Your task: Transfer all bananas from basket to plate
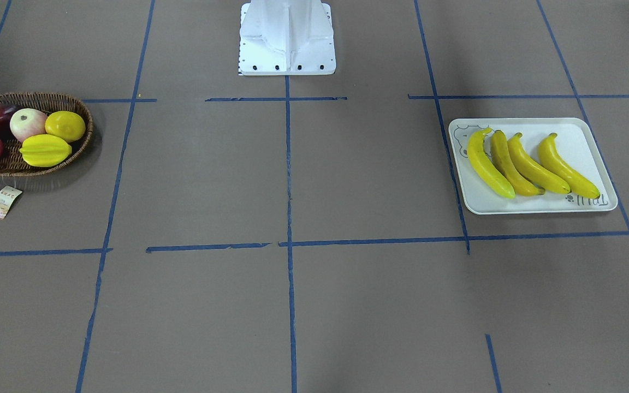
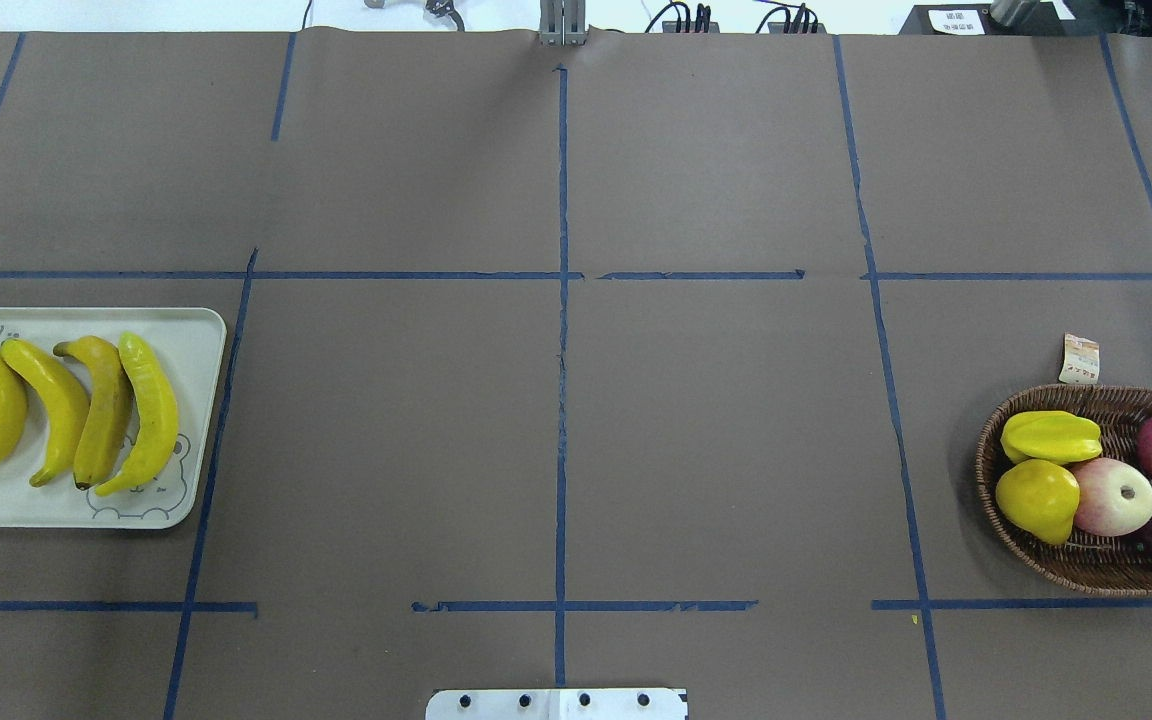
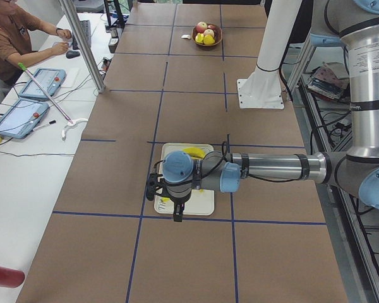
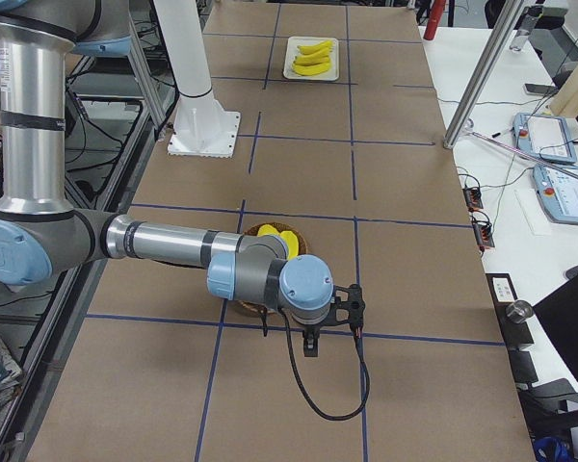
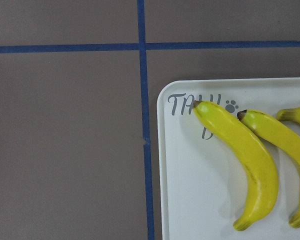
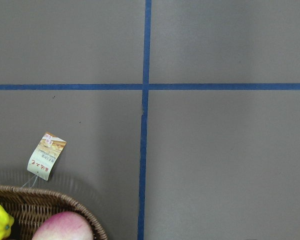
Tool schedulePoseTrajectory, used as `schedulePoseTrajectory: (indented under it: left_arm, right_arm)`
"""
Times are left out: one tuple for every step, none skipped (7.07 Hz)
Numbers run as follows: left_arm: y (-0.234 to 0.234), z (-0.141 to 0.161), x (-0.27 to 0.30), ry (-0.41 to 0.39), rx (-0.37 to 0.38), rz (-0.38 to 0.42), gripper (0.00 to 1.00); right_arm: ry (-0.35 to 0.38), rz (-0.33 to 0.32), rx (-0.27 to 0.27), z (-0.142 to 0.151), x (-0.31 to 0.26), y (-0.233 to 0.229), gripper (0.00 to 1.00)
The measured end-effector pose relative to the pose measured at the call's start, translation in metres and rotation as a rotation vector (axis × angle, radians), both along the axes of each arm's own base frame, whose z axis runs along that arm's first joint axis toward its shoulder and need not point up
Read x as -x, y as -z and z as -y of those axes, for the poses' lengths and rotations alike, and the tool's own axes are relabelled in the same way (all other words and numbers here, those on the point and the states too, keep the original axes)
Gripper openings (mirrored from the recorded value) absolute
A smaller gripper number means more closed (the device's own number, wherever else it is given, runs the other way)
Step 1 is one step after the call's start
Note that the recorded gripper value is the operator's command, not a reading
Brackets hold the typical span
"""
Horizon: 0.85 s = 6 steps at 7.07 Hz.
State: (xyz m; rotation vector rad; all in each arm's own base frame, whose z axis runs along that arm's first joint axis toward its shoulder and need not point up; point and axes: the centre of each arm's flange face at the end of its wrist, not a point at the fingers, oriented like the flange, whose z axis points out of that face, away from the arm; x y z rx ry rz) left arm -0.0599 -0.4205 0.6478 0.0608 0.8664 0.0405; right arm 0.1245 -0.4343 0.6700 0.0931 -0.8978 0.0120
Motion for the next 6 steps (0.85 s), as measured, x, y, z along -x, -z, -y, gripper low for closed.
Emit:
schedulePoseTrajectory:
  left_arm:
    - [-0.0045,-0.0015,0.0076,-0.001,0.001,0.001,1.0]
    - [-0.0063,-0.0021,0.0112,-0.001,0.003,0.001,1.0]
    - [-0.006,-0.0017,0.0128,0.0,0.003,0.001,1.0]
    - [-0.0057,-0.0012,0.0134,0.001,0.003,0.001,1.0]
    - [-0.0052,-0.0008,0.0136,0.001,0.002,0.0,1.0]
    - [-0.0046,0.0,0.0138,0.003,0.002,0.0,1.0]
  right_arm:
    - [0.0,0.0,-0.001,0.0,-0.0001,0.0002,1.0]
    - [0.0,0.002,-0.001,-0.0005,-0.0001,-0.0001,1.0]
    - [0.0,0.003,-0.003,-0.0005,0.0002,0.0,1.0]
    - [0.0,0.004,-0.005,-0.0007,0.0004,0.0,1.0]
    - [0.0,0.004,-0.006,-0.0012,0.0004,-0.0002,1.0]
    - [0.0,0.003,-0.006,-0.0018,0.0006,-0.0008,1.0]
